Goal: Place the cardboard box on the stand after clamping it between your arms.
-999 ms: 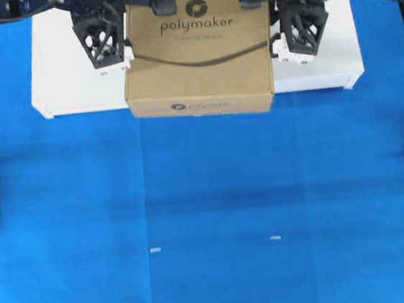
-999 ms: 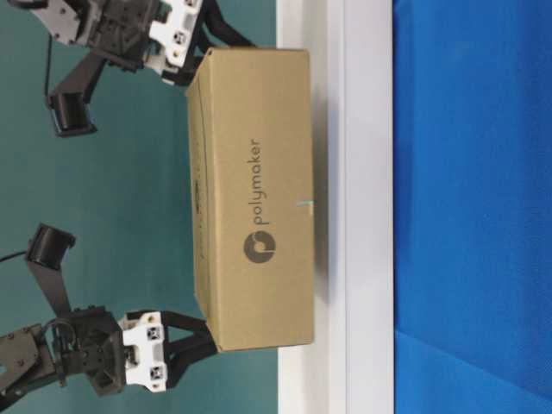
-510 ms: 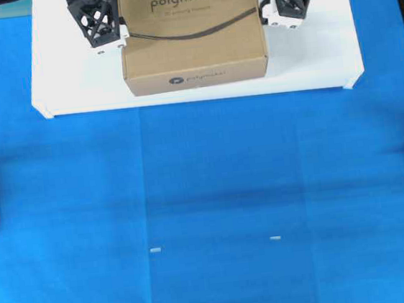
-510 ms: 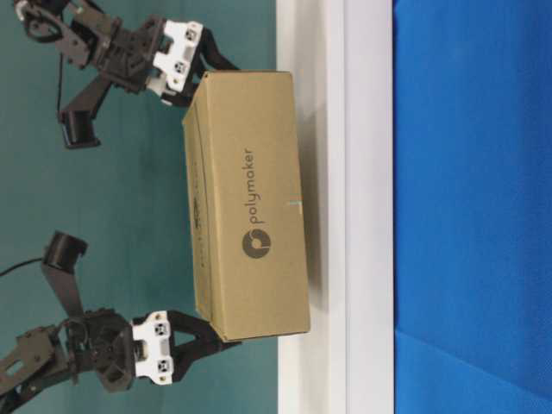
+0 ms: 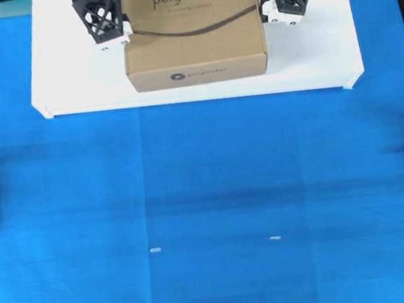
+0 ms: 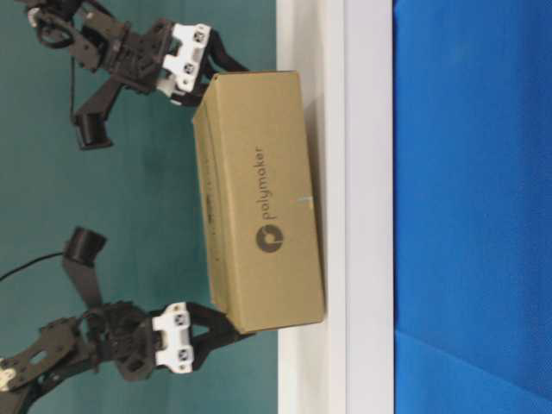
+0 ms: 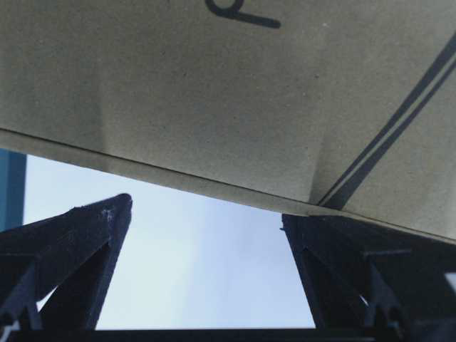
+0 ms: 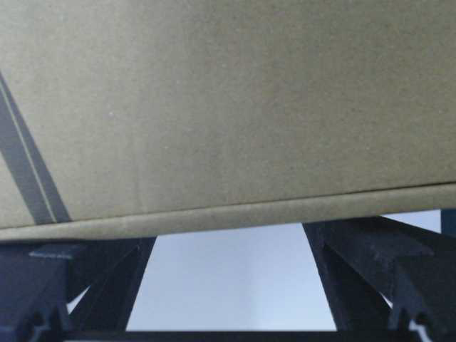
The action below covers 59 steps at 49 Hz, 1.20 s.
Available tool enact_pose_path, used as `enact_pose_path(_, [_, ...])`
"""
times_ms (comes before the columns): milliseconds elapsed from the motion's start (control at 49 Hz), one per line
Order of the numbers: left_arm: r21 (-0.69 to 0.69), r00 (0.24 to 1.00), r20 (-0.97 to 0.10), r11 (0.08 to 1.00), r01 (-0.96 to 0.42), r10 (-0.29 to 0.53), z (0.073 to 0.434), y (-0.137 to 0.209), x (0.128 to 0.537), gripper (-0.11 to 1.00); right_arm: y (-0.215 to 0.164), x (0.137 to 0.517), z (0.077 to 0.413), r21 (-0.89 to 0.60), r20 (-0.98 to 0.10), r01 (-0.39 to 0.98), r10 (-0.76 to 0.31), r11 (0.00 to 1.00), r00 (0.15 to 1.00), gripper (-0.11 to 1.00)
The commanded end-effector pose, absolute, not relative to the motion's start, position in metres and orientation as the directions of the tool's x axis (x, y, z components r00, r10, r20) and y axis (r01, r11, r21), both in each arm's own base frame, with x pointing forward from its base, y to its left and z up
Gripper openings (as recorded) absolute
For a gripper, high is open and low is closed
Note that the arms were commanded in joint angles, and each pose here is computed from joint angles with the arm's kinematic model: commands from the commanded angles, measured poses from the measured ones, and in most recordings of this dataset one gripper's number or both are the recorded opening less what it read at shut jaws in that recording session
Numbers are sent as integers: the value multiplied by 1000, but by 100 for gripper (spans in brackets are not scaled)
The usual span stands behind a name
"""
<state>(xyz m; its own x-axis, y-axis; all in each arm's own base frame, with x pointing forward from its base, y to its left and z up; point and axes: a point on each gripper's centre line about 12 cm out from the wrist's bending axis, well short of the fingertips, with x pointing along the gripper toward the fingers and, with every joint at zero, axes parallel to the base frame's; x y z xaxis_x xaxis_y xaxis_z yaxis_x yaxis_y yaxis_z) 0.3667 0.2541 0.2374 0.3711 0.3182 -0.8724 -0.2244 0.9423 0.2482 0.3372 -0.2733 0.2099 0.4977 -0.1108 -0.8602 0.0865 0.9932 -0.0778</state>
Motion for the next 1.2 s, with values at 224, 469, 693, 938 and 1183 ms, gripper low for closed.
enact_pose_path(224, [310,566,-727,921,-236,389,278,257,407,84,-264,366,216,-33,-805,87,-79,996,588,98])
enact_pose_path(469, [292,525,-761,924,-246,380,258,260,394,84,-275,351,200,-31,-827,86,-74,996,557,98])
enact_pose_path(693, [275,516,-770,925,-261,375,254,252,380,84,-273,333,194,-15,-850,51,-39,999,525,98])
enact_pose_path(938, [273,505,-767,914,-301,395,260,256,356,84,-285,317,200,9,-832,119,-59,993,551,98])
enact_pose_path(1183, [279,501,-763,908,-314,408,263,257,344,84,-296,296,209,13,-820,173,-89,985,565,98])
